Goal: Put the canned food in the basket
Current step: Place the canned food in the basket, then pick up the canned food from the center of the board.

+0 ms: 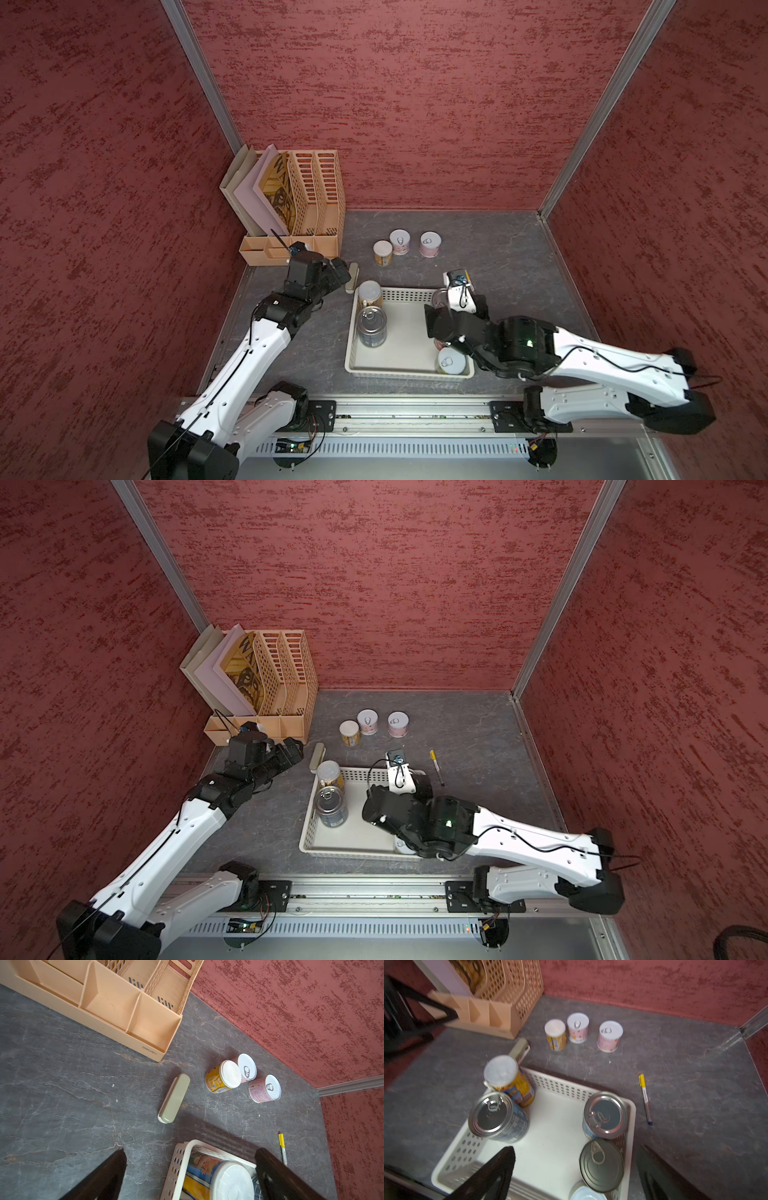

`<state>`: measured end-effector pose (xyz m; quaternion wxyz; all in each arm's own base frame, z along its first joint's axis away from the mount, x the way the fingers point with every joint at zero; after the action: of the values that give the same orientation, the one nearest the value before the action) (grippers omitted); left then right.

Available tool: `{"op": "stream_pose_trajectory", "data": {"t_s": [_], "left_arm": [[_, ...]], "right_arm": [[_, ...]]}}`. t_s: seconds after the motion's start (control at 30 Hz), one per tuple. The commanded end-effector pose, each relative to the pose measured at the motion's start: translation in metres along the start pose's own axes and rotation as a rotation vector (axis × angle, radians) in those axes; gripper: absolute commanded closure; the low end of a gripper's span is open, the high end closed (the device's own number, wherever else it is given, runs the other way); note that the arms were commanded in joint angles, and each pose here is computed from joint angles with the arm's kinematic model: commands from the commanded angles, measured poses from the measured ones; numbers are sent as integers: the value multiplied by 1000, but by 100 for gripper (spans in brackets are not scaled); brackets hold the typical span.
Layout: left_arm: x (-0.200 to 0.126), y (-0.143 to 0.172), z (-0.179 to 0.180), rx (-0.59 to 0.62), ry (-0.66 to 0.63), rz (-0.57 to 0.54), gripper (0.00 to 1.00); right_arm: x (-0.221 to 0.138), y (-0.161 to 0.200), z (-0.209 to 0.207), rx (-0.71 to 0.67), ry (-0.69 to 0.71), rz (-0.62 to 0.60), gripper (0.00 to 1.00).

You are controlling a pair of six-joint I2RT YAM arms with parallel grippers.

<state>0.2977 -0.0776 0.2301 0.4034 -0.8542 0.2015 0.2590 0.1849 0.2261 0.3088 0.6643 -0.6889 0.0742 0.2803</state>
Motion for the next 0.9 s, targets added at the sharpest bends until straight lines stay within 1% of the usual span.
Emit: {"op": "stream_pose_trajectory", "data": {"t_s": [0.0, 0.1, 0.23, 0.3, 0.37, 0.5, 0.73, 0.87], "left_arm": [[-6, -11, -22, 2, 42, 14, 0], [-3, -16, -35, 17, 61, 43, 0], [7, -20, -55, 48, 92, 84, 0], [17, -22, -66, 66, 89, 117, 0], [28, -22, -77, 99, 81, 144, 0], [49, -25, -93, 148, 47, 158, 0], [85, -30, -121, 214, 29, 198, 0], [111, -34, -131, 250, 15, 221, 0]], "right_arm": [[1, -48, -12, 93, -5, -202, 2], [15, -56, -28, 134, 6, -230, 2], [42, -44, -44, 110, 62, -241, 2], [57, -30, -56, 119, 109, -201, 2], [64, -19, -62, 141, 121, -153, 2], [70, -14, -58, 132, 100, -142, 2], [79, -7, -53, 120, 96, -107, 2], [84, -5, -51, 107, 102, -91, 2]]}}
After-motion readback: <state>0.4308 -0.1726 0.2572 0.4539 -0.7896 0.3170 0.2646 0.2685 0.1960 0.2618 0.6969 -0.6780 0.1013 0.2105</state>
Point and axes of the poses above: each gripper's point midway between its finger pads, its own x axis out along the fingers, its own z axis along the line the jaws close on, y = z × x, the point moved 2 cm from there along -x, back along the fingers, and after that the axes turned 5 degrees about -x, right-handed, at the moved point
